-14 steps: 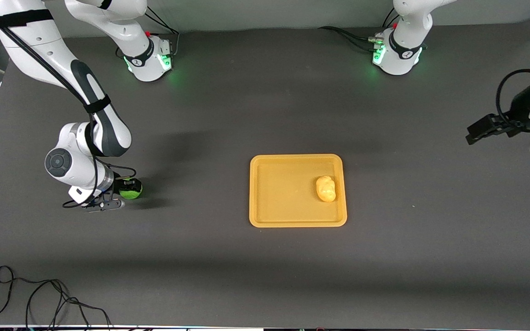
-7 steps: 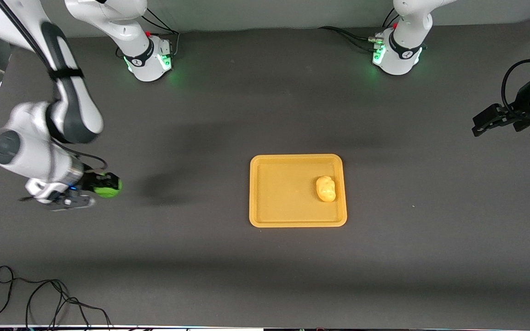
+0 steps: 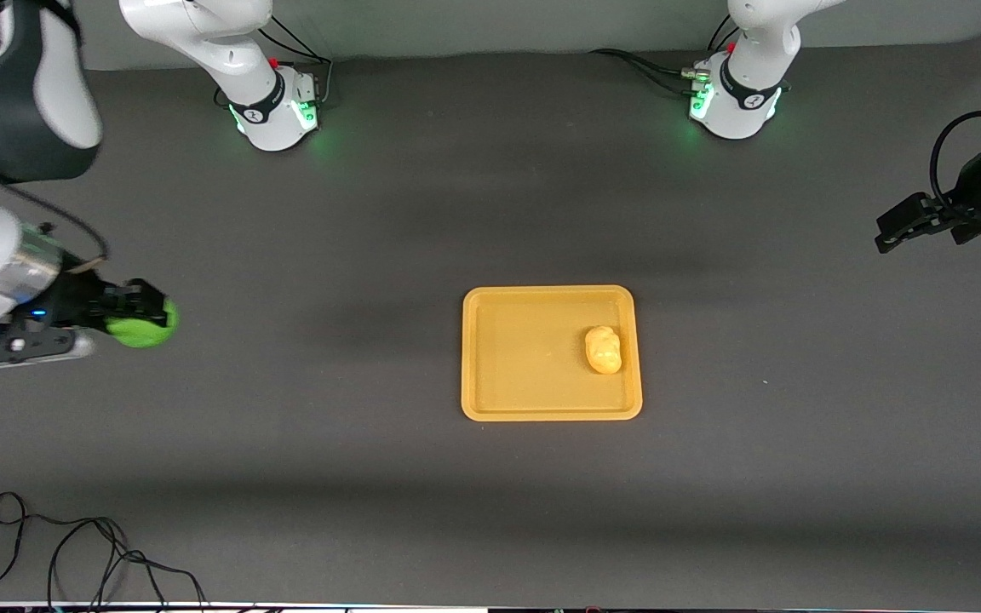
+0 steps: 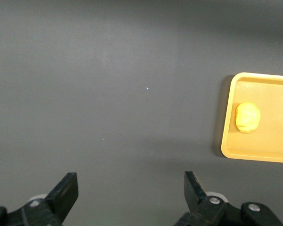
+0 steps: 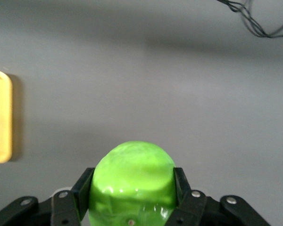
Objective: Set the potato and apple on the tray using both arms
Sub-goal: 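Lift the apple with the right gripper and carry it over the tray, then lower the apple beside the potato and open the right gripper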
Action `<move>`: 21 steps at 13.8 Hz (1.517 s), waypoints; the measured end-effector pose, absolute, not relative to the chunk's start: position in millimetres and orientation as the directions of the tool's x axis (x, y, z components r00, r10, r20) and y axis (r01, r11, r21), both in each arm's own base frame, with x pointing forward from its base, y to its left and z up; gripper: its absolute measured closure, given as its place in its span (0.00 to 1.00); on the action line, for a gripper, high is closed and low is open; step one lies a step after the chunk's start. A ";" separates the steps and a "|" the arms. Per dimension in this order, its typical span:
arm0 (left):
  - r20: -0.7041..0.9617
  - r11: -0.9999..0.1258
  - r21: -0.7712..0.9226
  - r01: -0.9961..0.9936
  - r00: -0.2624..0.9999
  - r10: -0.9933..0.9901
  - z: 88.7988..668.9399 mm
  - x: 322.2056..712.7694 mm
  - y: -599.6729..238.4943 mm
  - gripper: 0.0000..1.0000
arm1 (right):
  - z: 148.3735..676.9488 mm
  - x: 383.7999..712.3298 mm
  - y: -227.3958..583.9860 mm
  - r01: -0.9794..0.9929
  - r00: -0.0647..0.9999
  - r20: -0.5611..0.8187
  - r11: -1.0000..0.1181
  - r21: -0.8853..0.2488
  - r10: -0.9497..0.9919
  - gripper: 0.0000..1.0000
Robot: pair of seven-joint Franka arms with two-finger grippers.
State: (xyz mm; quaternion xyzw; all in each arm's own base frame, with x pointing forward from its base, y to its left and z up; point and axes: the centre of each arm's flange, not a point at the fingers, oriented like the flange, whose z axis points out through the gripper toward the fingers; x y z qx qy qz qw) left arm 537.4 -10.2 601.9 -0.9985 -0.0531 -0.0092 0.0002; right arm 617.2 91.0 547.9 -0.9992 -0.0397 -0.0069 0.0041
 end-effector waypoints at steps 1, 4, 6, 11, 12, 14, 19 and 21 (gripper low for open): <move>0.019 -0.995 0.005 0.103 0.994 0.103 602.6 537.0 -9.2 0.00 | 545.7 618.2 132.5 0.064 0.998 0.018 -0.998 -0.010 0.064 0.29; 0.021 -0.997 0.006 0.080 0.997 0.080 603.6 536.2 -14.8 0.00 | 532.6 614.4 263.8 0.012 0.999 0.030 -1.000 -0.017 0.012 0.29; 0.023 -0.999 -0.016 0.052 0.998 0.052 603.9 535.7 -25.8 0.00 | 516.4 609.0 330.0 -0.025 0.999 0.030 -1.000 -0.019 -0.026 0.29; 0.013 -0.998 -0.029 0.058 0.998 0.058 605.1 534.2 -12.1 0.00 | 463.6 563.0 487.0 -0.011 0.999 0.038 -1.000 -0.027 -0.012 0.29; 0.010 -0.998 -0.029 0.055 0.998 0.055 605.6 533.8 -11.8 0.00 | 448.5 553.0 511.5 0.005 0.999 0.047 -0.999 -0.034 0.004 0.29; 0.007 -0.998 -0.030 0.046 0.999 0.046 605.5 533.3 -15.7 0.00 | 410.4 542.0 542.2 0.035 0.998 0.055 -0.999 -0.035 0.033 0.29; -0.009 -0.998 -0.031 0.051 0.999 0.051 604.3 531.7 -12.8 0.00 | 299.9 557.5 555.2 0.044 0.996 0.073 -0.999 -0.009 0.044 0.29; -0.014 -0.998 -0.031 0.052 0.999 0.052 603.9 531.2 -12.3 0.00 | 264.4 558.9 556.0 0.051 0.996 0.072 -0.999 0.007 0.051 0.29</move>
